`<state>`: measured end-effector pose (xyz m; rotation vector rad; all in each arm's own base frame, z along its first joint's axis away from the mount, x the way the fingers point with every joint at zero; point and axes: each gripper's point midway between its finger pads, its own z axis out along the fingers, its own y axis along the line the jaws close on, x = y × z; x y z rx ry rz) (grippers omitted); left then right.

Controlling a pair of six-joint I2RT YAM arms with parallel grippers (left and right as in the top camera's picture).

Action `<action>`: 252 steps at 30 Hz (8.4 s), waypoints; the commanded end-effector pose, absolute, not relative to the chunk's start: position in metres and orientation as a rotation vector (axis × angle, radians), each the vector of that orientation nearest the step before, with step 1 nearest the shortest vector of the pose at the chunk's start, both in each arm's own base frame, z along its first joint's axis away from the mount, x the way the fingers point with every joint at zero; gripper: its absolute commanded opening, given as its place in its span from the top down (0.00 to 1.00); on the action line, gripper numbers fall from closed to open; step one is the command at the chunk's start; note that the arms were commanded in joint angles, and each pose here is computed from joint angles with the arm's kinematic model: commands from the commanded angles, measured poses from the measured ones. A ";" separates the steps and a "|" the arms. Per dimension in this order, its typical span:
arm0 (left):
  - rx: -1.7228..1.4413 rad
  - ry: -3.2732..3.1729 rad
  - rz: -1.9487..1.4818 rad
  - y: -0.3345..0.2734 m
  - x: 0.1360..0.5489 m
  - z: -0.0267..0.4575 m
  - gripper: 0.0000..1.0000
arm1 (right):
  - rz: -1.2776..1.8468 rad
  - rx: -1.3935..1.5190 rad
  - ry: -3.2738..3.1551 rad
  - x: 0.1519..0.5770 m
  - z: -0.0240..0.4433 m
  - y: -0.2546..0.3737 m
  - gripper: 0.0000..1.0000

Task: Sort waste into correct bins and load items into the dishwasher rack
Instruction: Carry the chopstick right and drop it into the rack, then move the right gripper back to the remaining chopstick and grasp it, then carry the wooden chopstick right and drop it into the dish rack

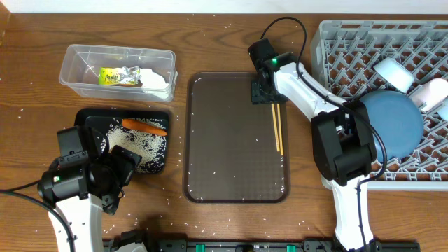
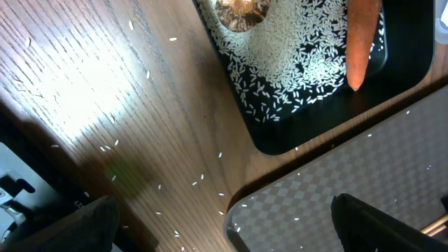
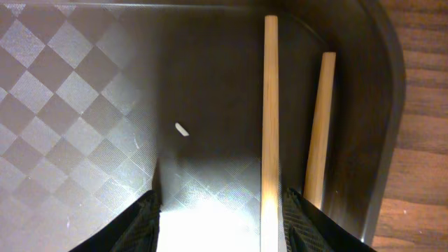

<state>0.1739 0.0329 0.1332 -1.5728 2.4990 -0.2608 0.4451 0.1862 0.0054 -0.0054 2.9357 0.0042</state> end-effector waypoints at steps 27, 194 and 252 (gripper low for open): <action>-1.571 2.495 -0.242 0.036 0.172 0.134 0.02 | 0.116 -0.099 3.119 0.381 -0.018 0.194 0.99; -1.571 2.495 -0.242 0.036 0.172 0.134 0.02 | 0.018 0.037 2.804 0.386 -0.020 0.180 0.96; -1.571 2.494 -0.242 0.036 0.172 0.134 0.02 | 0.327 0.238 2.365 0.413 0.206 0.025 0.01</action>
